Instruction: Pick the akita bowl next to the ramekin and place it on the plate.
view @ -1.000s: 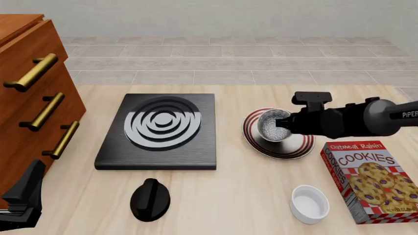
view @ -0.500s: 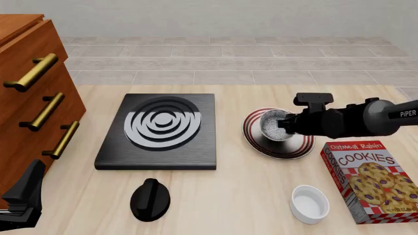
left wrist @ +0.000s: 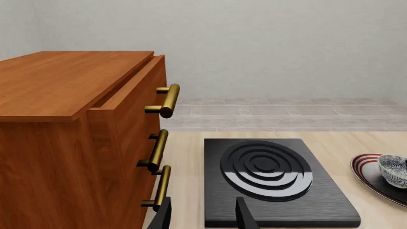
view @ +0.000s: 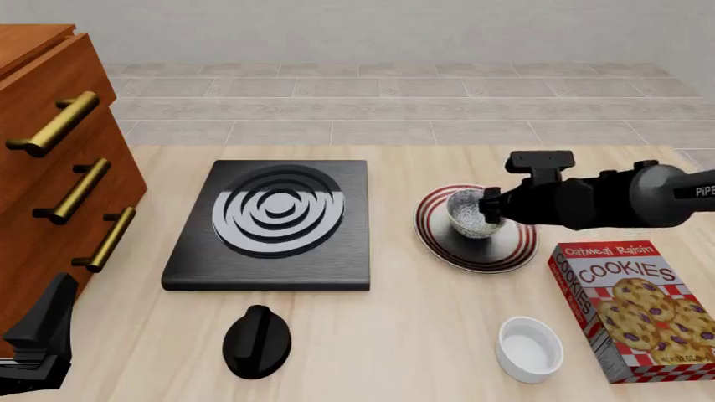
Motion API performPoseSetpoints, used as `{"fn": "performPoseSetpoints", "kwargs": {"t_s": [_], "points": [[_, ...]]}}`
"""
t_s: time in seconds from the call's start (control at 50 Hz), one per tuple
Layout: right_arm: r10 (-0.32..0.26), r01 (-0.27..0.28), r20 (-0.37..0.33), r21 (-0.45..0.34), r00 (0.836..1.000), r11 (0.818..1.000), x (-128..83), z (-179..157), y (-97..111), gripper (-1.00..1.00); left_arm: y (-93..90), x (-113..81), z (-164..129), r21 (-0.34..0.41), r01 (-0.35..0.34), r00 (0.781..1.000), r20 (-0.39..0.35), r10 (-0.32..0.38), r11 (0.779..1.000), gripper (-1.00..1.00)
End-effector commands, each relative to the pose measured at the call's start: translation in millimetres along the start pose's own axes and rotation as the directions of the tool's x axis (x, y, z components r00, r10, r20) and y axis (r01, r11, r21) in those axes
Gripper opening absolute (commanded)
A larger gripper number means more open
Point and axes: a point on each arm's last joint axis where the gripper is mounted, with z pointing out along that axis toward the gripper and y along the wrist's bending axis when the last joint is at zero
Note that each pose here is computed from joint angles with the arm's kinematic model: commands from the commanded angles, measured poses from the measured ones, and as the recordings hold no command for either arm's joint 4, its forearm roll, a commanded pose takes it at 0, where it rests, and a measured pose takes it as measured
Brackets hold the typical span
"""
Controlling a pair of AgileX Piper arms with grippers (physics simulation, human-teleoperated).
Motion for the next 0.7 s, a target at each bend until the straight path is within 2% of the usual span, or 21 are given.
{"fn": "performPoseSetpoints", "kwargs": {"t_s": [0.02,0.24,0.7], "points": [[-0.010,0.010,0.015,-0.004,1.000,1.000,-7,-7,2,1.00,0.0,0.0,0,0.000,0.000,1.000,0.000,0.000,1.000,1.00],[-0.015,0.015,0.030,0.004,0.999,1.000,-14,-16,-2,1.00,0.0,0.0,0,0.000,0.000,1.000,0.000,0.000,1.000,1.00],[-0.031,0.032,0.077,-0.010,0.997,0.999,-25,-50,5,1.00,0.0,0.0,0,0.000,0.000,1.000,0.000,0.000,1.000,1.00]]}}
